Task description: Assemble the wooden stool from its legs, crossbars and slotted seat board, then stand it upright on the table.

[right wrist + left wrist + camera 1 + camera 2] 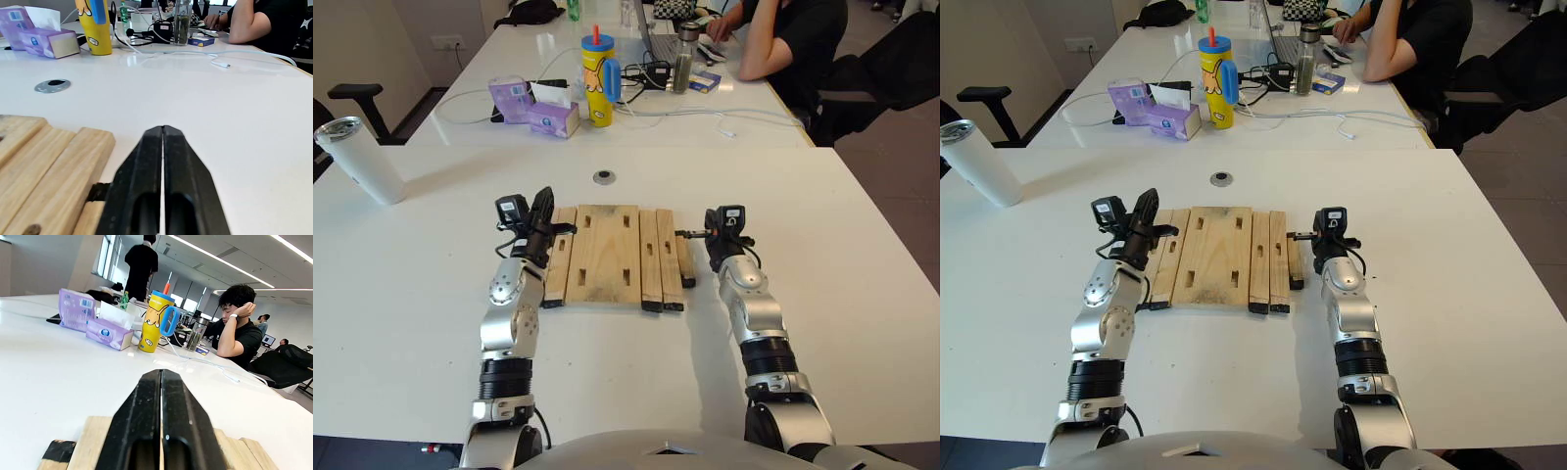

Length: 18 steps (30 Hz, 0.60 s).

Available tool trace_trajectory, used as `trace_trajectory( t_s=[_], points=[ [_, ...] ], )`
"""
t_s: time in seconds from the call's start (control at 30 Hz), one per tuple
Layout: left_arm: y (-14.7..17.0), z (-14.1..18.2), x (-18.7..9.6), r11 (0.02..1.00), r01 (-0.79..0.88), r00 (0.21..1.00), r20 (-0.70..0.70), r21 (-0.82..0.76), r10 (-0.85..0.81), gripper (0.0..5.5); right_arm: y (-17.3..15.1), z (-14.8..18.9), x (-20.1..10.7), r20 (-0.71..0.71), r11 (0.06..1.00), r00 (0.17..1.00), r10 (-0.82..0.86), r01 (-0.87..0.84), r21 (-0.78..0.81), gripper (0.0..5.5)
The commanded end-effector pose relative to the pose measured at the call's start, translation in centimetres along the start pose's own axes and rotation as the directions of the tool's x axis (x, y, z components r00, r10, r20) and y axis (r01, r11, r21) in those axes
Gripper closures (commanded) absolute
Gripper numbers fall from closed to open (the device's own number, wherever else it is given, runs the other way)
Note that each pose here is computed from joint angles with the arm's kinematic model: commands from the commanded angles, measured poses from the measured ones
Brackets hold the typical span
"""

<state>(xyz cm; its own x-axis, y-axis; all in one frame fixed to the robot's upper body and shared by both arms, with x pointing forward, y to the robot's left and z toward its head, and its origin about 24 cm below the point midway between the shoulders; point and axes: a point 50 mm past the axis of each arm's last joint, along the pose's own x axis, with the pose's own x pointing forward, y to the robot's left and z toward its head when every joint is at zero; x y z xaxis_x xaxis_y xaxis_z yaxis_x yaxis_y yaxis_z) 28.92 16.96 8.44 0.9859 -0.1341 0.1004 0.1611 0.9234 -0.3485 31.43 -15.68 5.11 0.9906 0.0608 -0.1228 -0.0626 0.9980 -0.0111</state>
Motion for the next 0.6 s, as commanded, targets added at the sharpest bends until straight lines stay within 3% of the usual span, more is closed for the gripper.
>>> trace_trajectory(
  t_s=[0.03,0.13,0.3,0.5,0.6],
  points=[
    [2.5,0.4,-1.2,0.996,-0.016,0.997,-0.08,0.087,0.023,5.48,-0.8,-0.3,-0.3,-0.006,0.999,0.999,-0.04,0.04,-0.001,5.5],
    [4.6,-1.0,-3.2,0.962,0.008,0.973,-0.224,0.272,0.056,5.48,-0.4,-0.3,-0.5,0.0,0.999,0.999,-0.036,0.036,-0.011,5.5],
    [6.7,-1.9,-5.2,0.92,0.012,0.936,-0.328,0.393,0.128,5.48,-0.7,-0.6,-0.9,-0.003,0.998,0.999,-0.055,0.054,-0.034,5.5],
    [7.1,-2.3,-5.8,0.914,0.05,0.913,-0.388,0.403,0.122,5.48,-0.9,-0.5,-0.8,-0.004,0.997,0.998,-0.062,0.062,-0.044,5.5],
    [6.9,-2.8,-5.9,0.92,0.073,0.904,-0.416,0.386,0.102,5.08,-1.0,-0.5,-0.8,-0.003,0.997,0.998,-0.064,0.063,-0.049,5.5]
  ],
)
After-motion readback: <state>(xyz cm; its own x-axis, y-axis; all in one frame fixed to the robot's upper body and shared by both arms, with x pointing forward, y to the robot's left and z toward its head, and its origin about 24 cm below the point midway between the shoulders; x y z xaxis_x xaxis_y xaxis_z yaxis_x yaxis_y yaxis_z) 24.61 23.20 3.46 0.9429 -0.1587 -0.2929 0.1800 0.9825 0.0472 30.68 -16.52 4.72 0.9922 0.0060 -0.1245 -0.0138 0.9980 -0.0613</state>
